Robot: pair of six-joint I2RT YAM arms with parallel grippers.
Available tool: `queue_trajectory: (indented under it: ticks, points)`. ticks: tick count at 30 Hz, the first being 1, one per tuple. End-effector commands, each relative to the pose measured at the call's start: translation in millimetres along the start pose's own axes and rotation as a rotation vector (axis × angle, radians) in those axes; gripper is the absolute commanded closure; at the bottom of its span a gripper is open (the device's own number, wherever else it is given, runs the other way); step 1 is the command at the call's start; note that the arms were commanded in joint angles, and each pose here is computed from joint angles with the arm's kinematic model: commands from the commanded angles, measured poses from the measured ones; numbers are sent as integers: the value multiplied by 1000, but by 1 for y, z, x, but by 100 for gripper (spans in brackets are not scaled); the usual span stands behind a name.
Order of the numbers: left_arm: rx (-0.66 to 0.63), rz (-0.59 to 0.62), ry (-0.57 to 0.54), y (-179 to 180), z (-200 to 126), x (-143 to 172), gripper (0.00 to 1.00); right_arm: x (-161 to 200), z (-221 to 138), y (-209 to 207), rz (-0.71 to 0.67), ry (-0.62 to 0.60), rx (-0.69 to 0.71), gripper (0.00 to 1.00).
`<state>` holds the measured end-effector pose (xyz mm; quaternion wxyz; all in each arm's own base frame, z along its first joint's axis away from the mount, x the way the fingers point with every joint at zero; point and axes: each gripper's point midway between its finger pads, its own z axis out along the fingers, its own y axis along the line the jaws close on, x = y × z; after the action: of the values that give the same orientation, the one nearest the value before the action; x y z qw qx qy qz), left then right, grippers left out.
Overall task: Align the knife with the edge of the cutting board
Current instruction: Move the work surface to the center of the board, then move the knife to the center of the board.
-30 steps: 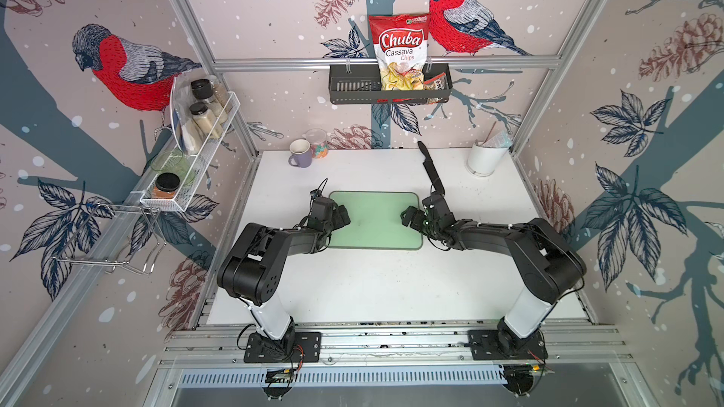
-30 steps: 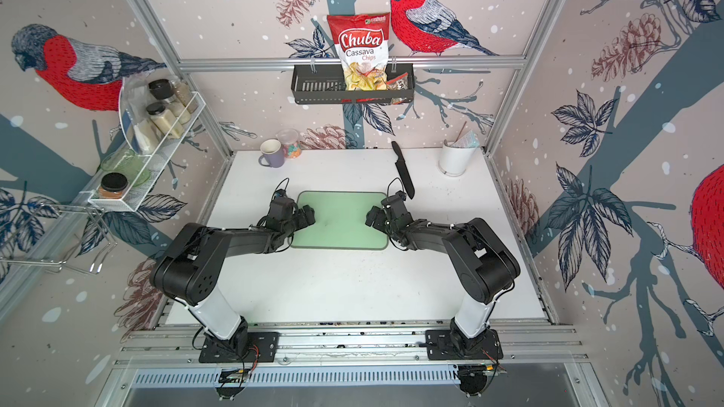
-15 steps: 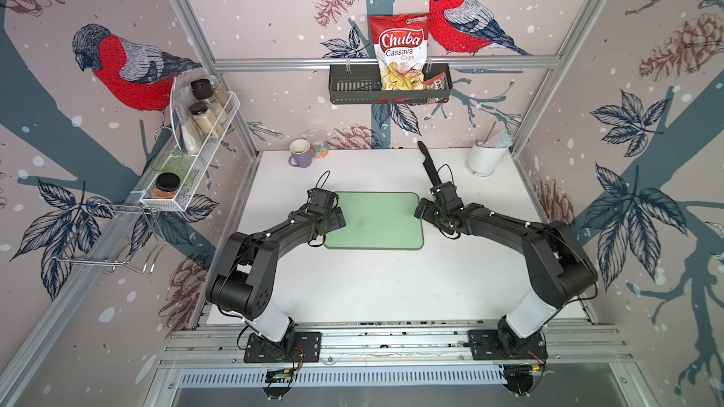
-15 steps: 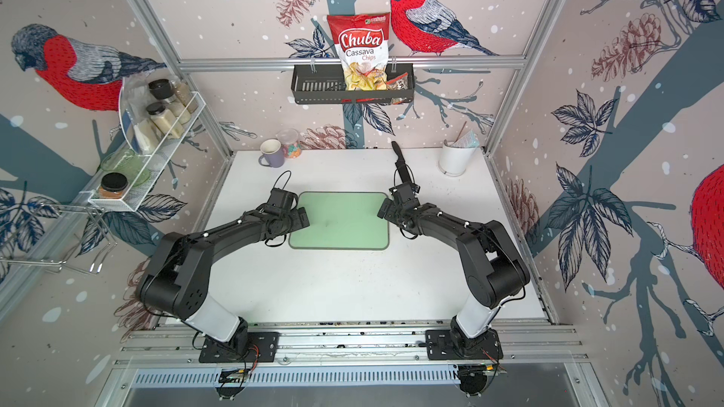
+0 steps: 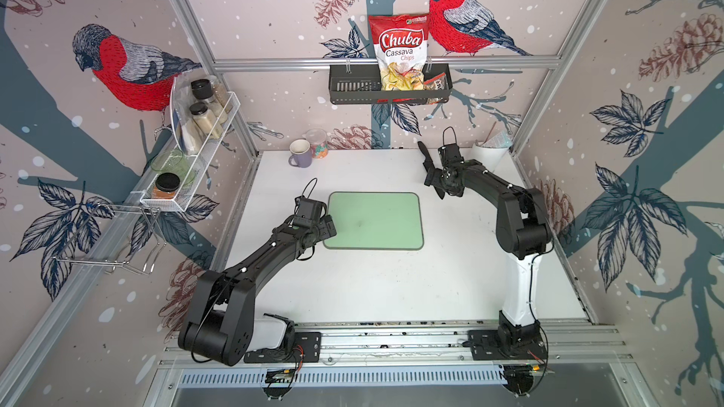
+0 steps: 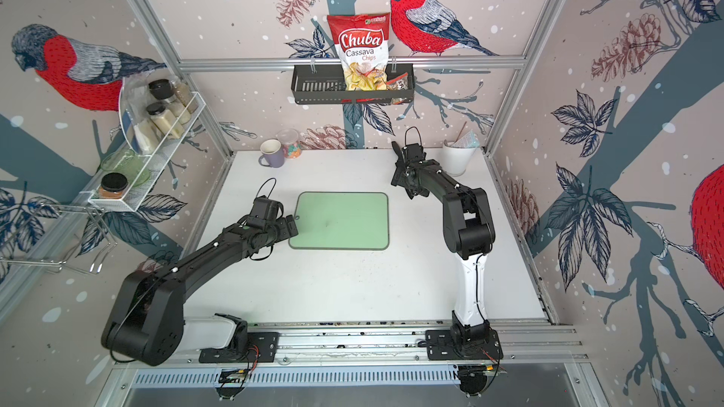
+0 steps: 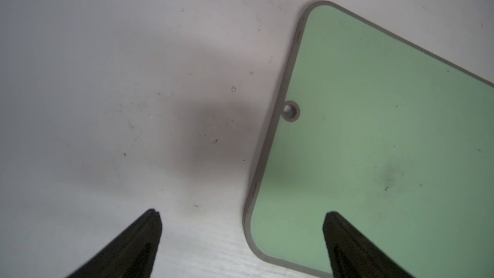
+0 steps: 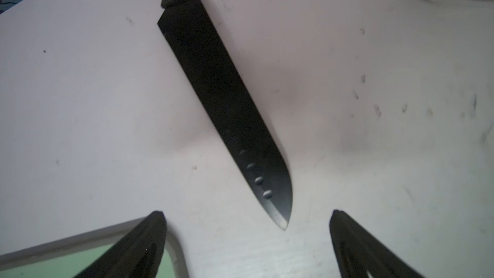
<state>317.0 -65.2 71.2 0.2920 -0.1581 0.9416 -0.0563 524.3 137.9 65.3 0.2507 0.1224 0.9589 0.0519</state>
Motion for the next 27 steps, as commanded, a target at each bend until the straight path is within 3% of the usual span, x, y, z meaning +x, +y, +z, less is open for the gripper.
queue_trajectory:
  ticks: [1,9,16,23,27]
  points:
    - [12,5,9,5,-5,11,4,-9,18,-5,-48,69,55,5]
    - [3,5,-6,21,-17,27,4,-50,58,16,-59,17,-26,6]
    - [2,6,-21,24,-19,29,4,-74,79,39,92,-24,-246,9]
    - [-3,7,-10,24,-13,31,4,-92,85,61,126,-95,-306,9]
    - [-3,7,-2,24,-12,33,4,-86,95,69,127,-103,-299,10]
